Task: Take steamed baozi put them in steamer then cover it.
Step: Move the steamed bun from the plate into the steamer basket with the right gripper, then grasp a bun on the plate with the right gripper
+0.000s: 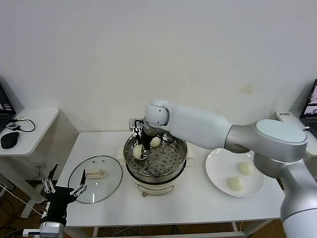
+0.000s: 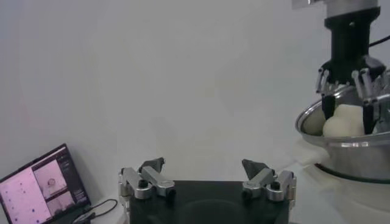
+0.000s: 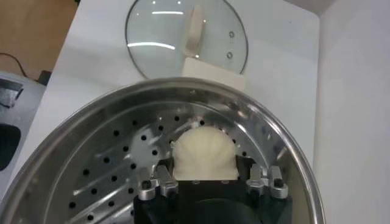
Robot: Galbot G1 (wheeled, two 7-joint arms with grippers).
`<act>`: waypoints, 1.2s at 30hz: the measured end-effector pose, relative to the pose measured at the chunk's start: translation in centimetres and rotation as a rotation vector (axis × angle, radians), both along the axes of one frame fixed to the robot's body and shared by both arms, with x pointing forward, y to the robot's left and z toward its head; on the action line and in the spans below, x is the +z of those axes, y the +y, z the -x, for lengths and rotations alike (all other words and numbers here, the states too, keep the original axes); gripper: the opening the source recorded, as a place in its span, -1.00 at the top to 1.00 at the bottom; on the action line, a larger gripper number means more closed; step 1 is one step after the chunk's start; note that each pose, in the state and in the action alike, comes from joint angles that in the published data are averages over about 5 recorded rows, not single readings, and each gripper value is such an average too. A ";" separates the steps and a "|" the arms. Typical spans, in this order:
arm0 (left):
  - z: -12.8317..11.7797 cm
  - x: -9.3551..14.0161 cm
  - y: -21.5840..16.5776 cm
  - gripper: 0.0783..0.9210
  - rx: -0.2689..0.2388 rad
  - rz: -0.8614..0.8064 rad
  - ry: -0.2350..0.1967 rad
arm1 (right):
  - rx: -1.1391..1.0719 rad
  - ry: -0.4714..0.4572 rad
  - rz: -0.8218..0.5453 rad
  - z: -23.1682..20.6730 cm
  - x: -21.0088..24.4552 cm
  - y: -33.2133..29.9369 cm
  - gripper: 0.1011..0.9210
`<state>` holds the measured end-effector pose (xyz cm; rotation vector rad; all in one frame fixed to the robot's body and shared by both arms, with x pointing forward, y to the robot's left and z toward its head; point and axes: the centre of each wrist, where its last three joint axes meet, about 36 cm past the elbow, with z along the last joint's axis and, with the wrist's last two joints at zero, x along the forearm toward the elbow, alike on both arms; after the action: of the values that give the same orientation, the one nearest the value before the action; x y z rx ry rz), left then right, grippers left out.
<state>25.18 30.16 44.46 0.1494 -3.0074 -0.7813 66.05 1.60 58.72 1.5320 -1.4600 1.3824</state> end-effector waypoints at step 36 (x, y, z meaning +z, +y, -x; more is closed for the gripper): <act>0.0 0.1 -1.0 -0.77 -0.041 0.003 0.001 | 0.017 -0.068 0.122 3.0 8.6 -26.5 -0.76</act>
<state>25.20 29.13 44.59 0.0879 -3.0200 -0.7799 63.06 -24.94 67.37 1.4362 -1.3785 1.5188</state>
